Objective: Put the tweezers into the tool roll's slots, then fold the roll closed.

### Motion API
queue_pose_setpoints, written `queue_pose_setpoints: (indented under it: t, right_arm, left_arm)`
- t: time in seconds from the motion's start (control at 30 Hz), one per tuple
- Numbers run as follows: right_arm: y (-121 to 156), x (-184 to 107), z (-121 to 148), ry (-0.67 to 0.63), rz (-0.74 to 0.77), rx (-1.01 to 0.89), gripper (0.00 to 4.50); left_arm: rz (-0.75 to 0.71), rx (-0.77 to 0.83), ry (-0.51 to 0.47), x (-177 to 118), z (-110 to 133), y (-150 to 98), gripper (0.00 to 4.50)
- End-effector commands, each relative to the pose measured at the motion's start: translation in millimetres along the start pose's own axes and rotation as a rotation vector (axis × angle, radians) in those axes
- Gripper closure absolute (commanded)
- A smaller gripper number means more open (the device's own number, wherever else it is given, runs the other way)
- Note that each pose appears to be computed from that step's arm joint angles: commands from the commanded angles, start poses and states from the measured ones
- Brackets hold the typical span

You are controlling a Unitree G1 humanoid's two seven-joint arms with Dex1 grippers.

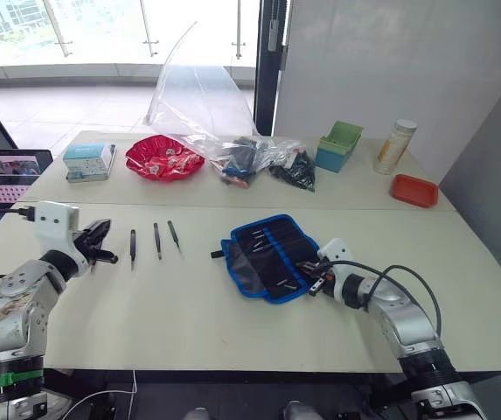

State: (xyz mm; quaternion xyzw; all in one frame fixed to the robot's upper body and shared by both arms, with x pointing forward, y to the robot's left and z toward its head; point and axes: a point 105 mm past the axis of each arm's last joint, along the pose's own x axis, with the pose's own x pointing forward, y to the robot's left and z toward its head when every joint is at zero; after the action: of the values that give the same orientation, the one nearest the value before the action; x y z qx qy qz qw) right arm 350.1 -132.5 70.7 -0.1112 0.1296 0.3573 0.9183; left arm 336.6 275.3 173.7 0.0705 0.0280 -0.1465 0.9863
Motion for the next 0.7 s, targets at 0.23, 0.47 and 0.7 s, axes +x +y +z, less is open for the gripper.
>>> queue_pose_setpoints:
  t: [0.23, 0.47, 0.7]
  right_arm:
    - [8, -1, -42, 0.147, -0.005, 0.064, 4.5]
    - [6, -3, -38, 0.124, -0.026, 0.051, 4.5]
    - [14, -2, -30, 0.04, -0.032, 0.022, 4.5]
  left_arm:
    - [-0.306, 0.141, 0.02, 7, 27, -44, 4.48]
    - [-0.61, 0.238, 0.112, 13, 30, -84, 4.48]
    - [-0.739, 0.223, 0.101, 29, 30, -115, 4.48]
